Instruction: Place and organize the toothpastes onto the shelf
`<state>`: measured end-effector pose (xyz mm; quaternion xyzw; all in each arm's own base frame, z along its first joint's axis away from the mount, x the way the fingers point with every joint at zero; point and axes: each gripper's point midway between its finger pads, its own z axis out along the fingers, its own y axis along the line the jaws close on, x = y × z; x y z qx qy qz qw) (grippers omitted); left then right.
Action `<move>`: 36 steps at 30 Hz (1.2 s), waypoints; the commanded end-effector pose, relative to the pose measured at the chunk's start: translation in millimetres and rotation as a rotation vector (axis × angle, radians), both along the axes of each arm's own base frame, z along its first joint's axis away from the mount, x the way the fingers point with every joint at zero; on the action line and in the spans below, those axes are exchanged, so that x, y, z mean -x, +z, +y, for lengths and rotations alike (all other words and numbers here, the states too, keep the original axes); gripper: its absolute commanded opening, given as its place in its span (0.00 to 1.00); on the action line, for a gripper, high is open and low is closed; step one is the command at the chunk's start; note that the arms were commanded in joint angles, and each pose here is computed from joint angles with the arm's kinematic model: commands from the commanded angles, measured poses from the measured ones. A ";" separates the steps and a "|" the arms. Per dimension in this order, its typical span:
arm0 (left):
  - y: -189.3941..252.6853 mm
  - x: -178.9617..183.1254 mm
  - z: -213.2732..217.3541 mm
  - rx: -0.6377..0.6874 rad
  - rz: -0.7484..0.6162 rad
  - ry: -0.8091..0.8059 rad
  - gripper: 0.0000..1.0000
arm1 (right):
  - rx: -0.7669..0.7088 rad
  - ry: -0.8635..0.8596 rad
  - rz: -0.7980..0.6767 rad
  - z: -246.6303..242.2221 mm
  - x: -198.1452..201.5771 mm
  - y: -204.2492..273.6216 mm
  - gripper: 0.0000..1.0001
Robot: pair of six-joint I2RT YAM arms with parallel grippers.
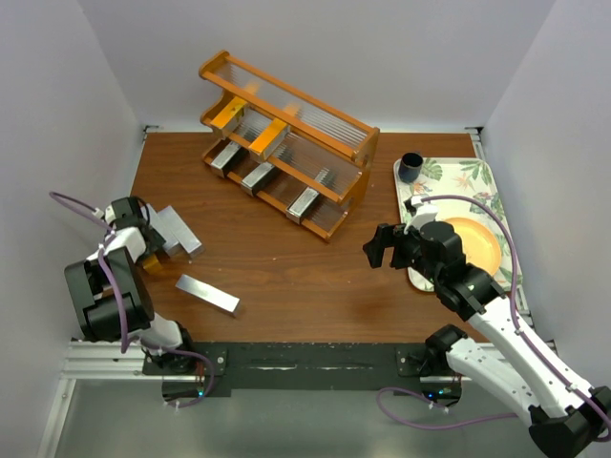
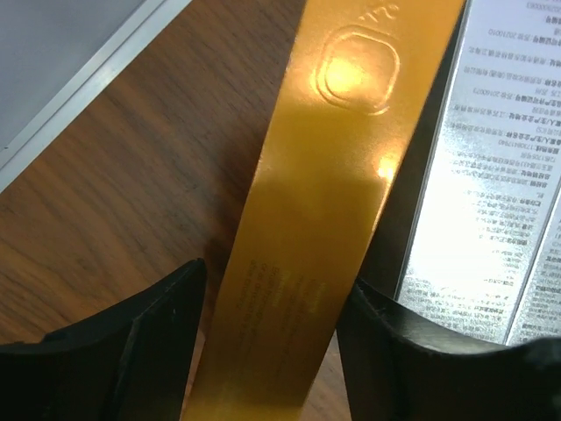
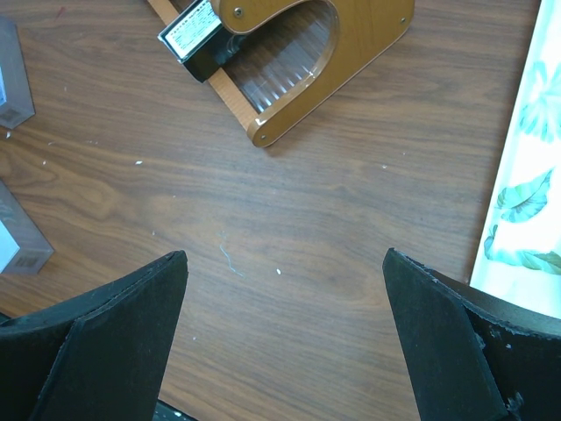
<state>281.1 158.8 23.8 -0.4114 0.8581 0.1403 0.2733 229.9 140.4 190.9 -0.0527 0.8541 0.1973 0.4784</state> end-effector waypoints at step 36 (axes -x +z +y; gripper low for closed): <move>196.5 -20.7 -204.2 0.091 -0.426 -0.921 0.26 | -0.025 -0.002 -0.070 -2.2 0.1 14.8 0.98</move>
